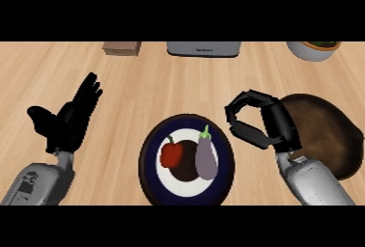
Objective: Pick the bell pepper from the plate and place it in the pan
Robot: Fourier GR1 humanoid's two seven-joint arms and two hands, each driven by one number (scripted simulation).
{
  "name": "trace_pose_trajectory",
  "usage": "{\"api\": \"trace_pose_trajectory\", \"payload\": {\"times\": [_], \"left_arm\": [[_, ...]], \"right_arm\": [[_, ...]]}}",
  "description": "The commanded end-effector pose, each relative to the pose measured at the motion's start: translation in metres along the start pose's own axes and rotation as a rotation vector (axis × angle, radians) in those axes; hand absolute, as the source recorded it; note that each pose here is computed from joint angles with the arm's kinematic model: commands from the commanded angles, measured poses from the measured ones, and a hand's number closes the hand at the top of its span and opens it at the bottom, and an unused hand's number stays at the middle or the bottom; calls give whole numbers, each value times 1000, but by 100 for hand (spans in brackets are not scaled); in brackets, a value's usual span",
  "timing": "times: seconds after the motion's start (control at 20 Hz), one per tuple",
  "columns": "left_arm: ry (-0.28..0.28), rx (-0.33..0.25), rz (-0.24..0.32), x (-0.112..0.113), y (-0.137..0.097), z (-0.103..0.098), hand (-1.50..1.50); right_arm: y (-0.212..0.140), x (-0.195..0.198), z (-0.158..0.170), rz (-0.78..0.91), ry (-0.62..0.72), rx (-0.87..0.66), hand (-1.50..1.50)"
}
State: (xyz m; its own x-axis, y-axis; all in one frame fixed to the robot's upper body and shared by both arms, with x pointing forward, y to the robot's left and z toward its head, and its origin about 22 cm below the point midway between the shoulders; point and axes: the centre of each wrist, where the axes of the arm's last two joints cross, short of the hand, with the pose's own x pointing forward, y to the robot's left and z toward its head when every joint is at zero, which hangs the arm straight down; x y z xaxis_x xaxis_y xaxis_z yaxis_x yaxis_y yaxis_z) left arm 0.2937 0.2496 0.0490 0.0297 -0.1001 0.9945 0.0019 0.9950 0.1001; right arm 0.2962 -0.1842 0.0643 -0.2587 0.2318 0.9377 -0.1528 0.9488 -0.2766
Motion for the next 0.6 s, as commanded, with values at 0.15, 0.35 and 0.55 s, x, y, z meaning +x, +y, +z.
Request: {"api": "trace_pose_trajectory", "payload": {"times": [0.15, 0.35, 0.55], "left_arm": [[39, 98, 63, -13, 18, 21, 0], [14, 98, 70, 3, 25, 9, 0], [23, 99, 52, 12, 22, 3, 0]], "right_arm": [[32, 10, 50, 311, -109, 39, -150], [13, 26, 52, 474, -128, 159, -150], [12, 77, 31, 558, -160, 219, -150]]}}
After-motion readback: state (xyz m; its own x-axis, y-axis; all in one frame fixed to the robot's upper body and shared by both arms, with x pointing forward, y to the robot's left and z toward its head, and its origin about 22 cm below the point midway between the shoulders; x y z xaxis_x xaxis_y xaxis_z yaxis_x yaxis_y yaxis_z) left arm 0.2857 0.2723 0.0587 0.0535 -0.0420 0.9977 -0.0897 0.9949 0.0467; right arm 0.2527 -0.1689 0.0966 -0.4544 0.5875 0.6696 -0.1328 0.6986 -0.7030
